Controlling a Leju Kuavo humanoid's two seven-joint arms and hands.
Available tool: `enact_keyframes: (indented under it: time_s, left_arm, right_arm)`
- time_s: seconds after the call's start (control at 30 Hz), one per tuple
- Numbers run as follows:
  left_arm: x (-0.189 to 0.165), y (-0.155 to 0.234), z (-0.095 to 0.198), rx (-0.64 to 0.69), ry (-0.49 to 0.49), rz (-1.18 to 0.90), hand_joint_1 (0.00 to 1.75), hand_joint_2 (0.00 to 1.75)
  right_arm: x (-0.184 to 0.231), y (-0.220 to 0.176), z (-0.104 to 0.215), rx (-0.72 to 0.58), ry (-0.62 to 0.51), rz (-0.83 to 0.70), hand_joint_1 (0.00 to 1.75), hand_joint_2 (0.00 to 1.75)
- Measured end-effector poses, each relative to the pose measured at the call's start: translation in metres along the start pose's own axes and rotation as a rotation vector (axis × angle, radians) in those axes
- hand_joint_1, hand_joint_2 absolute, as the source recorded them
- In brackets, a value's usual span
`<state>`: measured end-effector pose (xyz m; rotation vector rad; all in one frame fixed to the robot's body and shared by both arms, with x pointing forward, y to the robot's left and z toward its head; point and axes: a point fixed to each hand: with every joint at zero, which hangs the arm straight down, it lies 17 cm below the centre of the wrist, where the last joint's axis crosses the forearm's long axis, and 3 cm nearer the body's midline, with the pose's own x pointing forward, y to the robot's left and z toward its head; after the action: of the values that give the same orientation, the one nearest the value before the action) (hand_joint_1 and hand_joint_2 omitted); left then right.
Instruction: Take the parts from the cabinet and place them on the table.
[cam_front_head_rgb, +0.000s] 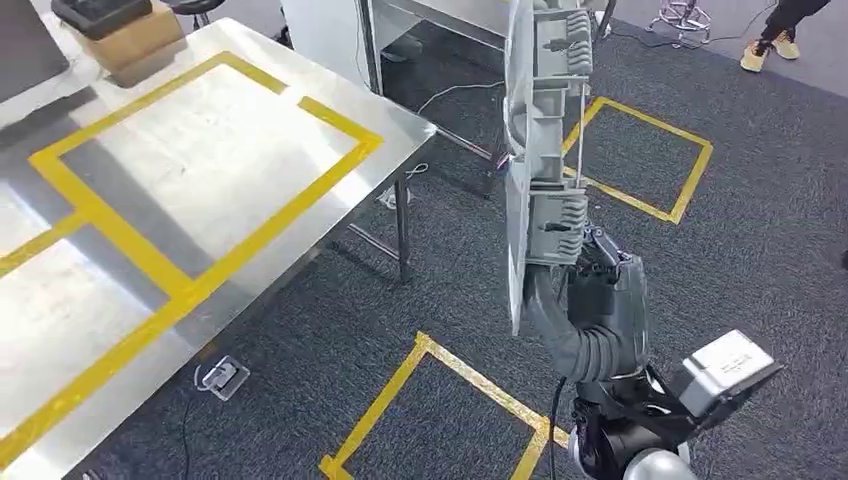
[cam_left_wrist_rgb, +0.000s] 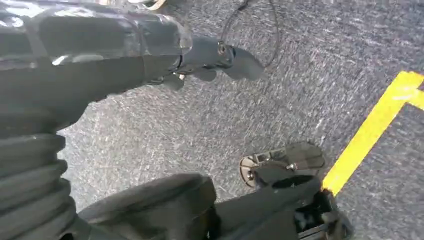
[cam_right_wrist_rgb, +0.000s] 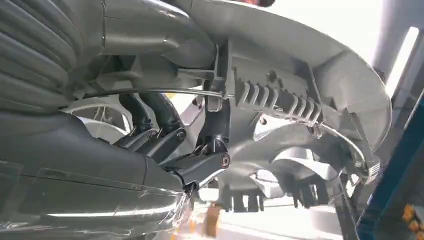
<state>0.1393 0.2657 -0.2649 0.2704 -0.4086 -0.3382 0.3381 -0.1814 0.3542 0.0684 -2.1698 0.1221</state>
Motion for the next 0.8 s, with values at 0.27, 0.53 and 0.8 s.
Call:
enact_keyframes:
  time_s: [0.27, 0.53, 0.8]
  left_arm:
    - [0.002, -0.005, 0.001, -0.002, 0.001, 0.009, 0.0, 1.75]
    - [0.003, -0.011, 0.003, -0.01, -0.002, 0.012, 0.0, 1.75]
    - [0.004, -0.012, 0.004, -0.01, -0.008, 0.015, 0.0, 1.75]
  right_arm:
    - [0.003, 0.0, -0.008, 0.011, -0.001, -0.032, 1.75, 1.75]
    - [0.003, 0.002, -0.012, 0.022, -0.008, -0.032, 1.75, 1.75]
    - [-0.001, 0.003, -0.015, 0.027, 0.004, -0.048, 1.75, 1.75]
